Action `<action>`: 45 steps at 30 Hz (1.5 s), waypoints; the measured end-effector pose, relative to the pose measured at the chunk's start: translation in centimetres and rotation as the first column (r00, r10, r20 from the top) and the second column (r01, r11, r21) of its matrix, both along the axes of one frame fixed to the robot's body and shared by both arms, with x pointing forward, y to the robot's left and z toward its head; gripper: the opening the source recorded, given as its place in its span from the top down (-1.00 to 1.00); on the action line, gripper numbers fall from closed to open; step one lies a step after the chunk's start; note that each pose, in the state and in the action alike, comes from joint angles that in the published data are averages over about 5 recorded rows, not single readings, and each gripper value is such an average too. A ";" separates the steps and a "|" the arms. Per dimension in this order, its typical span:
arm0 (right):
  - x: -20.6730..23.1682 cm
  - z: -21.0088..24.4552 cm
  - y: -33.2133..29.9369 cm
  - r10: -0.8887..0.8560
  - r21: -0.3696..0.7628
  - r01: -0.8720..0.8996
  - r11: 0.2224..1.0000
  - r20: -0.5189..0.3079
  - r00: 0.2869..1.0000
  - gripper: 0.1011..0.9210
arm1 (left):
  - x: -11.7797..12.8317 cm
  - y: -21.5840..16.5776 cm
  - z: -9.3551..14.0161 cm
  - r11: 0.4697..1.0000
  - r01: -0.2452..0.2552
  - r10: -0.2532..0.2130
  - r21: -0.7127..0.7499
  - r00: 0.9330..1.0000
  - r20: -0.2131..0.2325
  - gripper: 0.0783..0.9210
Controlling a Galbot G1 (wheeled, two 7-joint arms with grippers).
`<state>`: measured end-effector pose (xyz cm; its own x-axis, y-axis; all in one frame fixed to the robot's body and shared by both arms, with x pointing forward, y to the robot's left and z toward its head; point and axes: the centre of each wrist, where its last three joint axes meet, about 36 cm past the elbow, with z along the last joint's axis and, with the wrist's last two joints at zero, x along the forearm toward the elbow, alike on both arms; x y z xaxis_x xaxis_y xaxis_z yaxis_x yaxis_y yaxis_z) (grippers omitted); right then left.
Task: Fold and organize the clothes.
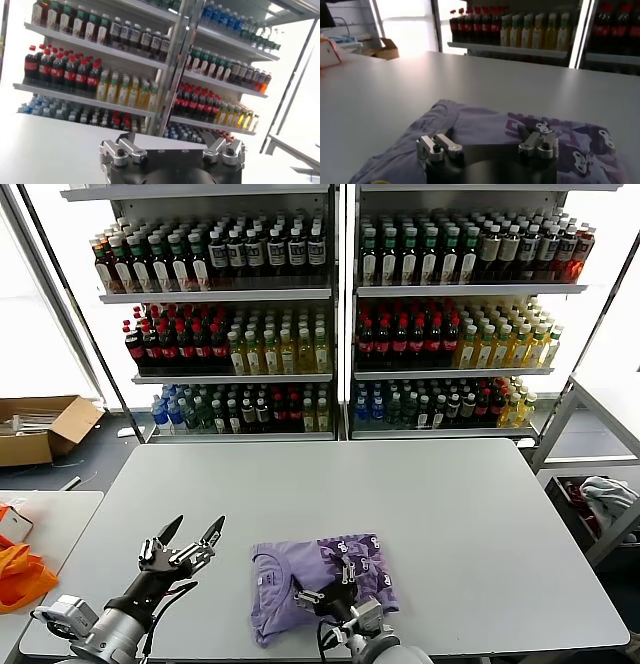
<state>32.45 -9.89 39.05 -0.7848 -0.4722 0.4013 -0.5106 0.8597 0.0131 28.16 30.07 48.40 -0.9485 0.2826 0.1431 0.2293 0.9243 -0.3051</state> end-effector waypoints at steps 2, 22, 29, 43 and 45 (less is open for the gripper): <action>0.0 -0.1 0.3 -0.002 -0.013 0.002 1.000 0.001 1.000 -0.76 | 0.0 -0.1 0.1 1.000 0.001 -0.001 -0.002 1.000 0.003 -0.77; -1.1 4.9 -5.6 -0.174 0.135 0.144 0.980 0.252 0.952 -0.76 | -0.3 1.0 1.7 0.999 -0.002 0.001 0.032 0.999 0.044 -0.77; -2.1 4.8 -9.7 -0.278 0.144 0.246 0.959 0.292 0.915 -0.76 | -0.5 1.5 1.9 0.999 -0.019 0.016 0.043 0.998 0.060 -0.77; -4.0 5.2 -15.3 -0.375 0.131 0.351 0.927 0.322 0.869 -0.76 | -0.9 3.5 2.6 0.989 -0.090 0.080 0.116 0.993 0.091 -0.77; -4.2 5.2 -15.8 -0.383 0.129 0.361 0.924 0.324 0.865 -0.76 | -1.0 3.5 2.8 0.989 -0.093 0.082 0.118 0.992 0.094 -0.77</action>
